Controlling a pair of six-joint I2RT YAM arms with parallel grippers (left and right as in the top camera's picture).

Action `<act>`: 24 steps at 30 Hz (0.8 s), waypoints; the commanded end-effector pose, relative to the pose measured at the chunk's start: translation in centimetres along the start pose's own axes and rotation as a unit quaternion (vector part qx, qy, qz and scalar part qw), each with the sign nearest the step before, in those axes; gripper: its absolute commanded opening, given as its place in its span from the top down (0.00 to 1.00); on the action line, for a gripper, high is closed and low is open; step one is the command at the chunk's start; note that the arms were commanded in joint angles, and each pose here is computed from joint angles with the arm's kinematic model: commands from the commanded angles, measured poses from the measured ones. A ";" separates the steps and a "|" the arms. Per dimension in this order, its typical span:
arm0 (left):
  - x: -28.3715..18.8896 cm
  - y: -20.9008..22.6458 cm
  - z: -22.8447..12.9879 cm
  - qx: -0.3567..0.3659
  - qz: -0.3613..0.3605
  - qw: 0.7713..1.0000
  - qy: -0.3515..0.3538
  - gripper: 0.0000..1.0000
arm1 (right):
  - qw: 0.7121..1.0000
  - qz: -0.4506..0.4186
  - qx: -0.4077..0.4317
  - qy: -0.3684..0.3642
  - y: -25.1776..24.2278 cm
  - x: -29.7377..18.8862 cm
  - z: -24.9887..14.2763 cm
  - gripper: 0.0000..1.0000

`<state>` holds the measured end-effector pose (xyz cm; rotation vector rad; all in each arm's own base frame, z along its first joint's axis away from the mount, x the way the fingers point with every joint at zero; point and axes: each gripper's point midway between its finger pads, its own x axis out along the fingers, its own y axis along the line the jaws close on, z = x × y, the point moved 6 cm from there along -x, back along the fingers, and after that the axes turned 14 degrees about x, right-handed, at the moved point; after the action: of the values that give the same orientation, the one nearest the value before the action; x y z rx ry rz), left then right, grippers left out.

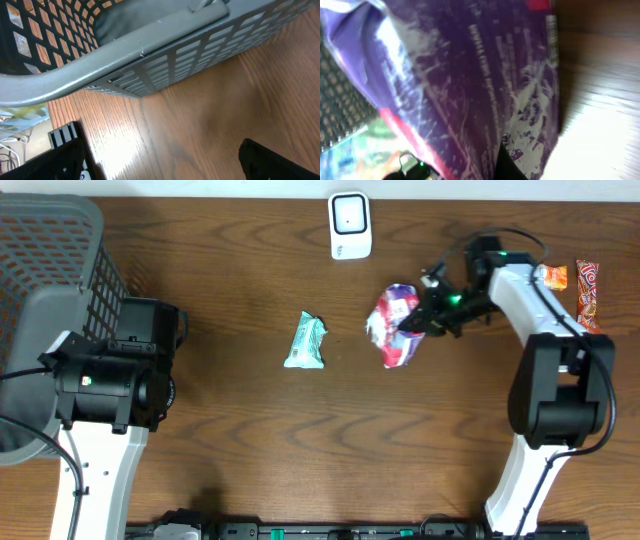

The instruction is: Scan the item barcode

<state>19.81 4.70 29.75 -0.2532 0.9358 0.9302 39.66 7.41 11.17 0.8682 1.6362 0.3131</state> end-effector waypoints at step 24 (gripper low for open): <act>0.2 0.2 0.1 0.000 0.012 1.000 -0.006 0.02 | 0.982 -0.161 0.040 -0.087 -3.9 -5.2 0.3 0.12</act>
<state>19.81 4.70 29.75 -0.2532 0.9358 0.9302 38.43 0.41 11.24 0.6589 1.6372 -0.0887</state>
